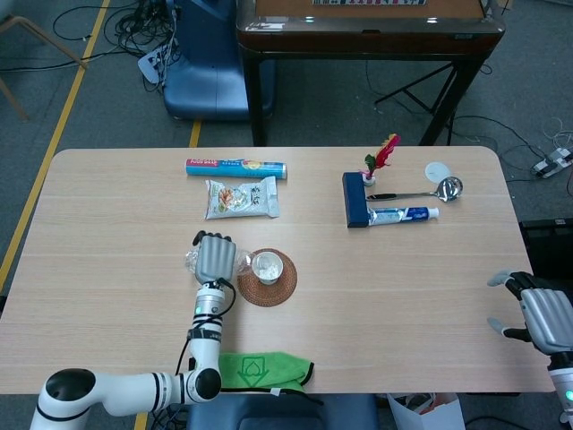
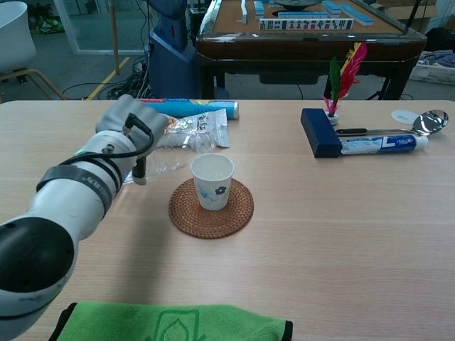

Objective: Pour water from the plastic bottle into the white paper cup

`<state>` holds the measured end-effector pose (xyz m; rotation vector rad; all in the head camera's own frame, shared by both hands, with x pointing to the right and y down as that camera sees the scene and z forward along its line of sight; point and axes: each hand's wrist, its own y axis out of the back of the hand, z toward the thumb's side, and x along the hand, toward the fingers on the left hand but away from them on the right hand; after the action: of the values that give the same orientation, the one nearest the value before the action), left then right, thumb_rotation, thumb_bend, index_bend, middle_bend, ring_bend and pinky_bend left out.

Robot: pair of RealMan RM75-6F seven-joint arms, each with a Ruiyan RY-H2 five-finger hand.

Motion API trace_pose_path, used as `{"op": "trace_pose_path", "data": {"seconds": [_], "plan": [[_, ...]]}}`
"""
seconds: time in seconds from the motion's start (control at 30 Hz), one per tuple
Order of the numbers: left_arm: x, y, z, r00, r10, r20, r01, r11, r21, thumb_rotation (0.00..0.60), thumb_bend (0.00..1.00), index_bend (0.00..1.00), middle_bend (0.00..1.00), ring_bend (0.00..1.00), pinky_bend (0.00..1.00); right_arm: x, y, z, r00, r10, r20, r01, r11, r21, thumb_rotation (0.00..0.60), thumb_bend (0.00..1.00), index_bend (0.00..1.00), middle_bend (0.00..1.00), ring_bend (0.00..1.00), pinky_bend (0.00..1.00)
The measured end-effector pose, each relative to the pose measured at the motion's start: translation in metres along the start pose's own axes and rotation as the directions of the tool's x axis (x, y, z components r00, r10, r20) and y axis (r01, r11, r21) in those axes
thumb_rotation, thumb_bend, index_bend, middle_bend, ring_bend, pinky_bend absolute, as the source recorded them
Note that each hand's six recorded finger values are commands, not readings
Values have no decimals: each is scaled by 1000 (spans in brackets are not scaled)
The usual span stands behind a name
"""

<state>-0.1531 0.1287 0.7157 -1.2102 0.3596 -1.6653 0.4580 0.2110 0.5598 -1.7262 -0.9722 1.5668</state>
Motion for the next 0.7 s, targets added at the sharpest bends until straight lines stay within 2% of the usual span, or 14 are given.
{"op": "trace_pose_path", "data": {"seconds": [0.1,0.2,0.4,0.5,0.6,0.7], "plan": [[2,-1,-11,1000,-12,-6,12,996,-94,600,23,722,800,472,422,-1,0,-1,1000,-2,5,2,1000,2,600,161,354,279,231,435],[6,-3,-27,999,-32,-20,28,980,-198,600,23,722,801,471,422,-1,-2,0,1000,4,3,-4,1000,5,600,161,354,279,231,435],[10,-7,-54,997,-78,-23,63,917,-394,600,23,721,800,471,422,-2,-3,0,1000,5,6,-5,1000,9,600,161,354,279,231,435],[9,-10,-61,995,-103,0,89,866,-492,600,24,717,798,469,422,-2,-3,0,1000,3,6,-3,1000,12,600,161,353,279,231,435],[8,-16,-65,992,-122,26,114,801,-588,600,24,710,790,462,422,-2,-3,0,1000,1,6,-1,1000,17,600,161,354,279,231,435],[7,-22,-68,991,-129,46,126,724,-679,600,23,692,767,451,422,-2,-5,1,1000,3,6,-3,1000,24,600,161,354,279,231,435]]}}
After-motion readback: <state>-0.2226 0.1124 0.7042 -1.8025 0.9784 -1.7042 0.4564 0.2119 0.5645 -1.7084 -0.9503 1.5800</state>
